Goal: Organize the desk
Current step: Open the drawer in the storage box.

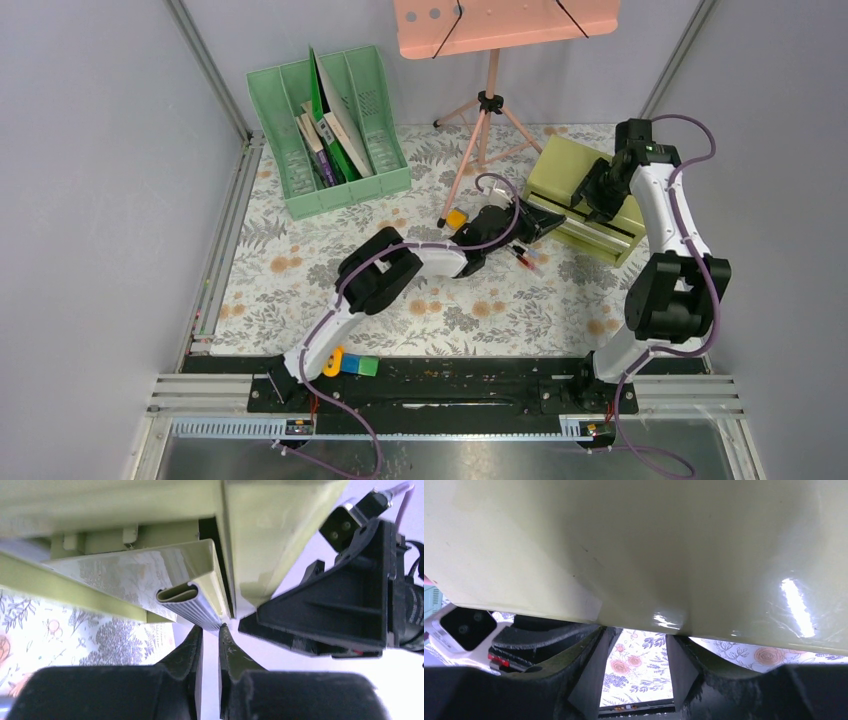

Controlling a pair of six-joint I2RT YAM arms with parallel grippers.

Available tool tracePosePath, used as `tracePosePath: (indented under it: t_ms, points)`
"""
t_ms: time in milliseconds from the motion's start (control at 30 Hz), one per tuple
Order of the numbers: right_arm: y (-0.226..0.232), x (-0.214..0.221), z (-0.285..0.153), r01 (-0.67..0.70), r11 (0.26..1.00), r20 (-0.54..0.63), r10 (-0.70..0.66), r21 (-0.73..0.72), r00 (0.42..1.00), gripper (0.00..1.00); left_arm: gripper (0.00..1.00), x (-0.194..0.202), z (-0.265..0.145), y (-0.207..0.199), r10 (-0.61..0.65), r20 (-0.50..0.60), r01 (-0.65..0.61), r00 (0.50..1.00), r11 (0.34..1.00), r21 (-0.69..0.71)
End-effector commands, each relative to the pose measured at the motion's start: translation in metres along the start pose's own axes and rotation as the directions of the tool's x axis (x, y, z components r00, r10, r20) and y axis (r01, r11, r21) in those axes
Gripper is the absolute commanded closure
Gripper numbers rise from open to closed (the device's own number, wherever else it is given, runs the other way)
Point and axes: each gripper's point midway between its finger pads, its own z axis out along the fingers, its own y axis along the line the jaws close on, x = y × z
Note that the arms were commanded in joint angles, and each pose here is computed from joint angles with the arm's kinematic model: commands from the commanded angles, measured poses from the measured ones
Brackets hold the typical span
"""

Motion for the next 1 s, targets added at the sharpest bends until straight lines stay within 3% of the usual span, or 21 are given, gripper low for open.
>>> tracePosePath:
  t_ms: [0,500,667,867,967]
  points:
    - [0.007,-0.056,0.001,0.022,1.000,0.195,-0.024,0.010,0.981,0.46,1.00,0.004,-0.017,-0.063,0.040,-0.033,-0.035,0.999,0.992,0.122]
    - [0.015,-0.061,-0.005,0.020,1.000,0.201,-0.017,-0.013,0.979,0.45,0.99,0.021,-0.057,-0.056,0.103,-0.070,-0.096,0.992,0.991,0.095]
    - [0.008,-0.052,0.005,0.033,0.999,0.179,-0.035,0.015,0.983,0.44,0.60,0.013,-0.084,-0.070,0.174,-0.013,-0.171,0.985,0.979,0.109]
    - [0.002,-0.041,0.023,0.068,0.995,0.183,-0.080,0.073,0.980,0.46,0.54,0.002,-0.130,-0.104,0.265,0.067,-0.272,0.962,0.950,0.151]
    - [0.004,-0.036,0.030,0.092,0.991,0.177,-0.107,0.095,0.978,0.54,0.53,-0.003,-0.153,-0.115,0.297,0.101,-0.310,0.949,0.939,0.148]
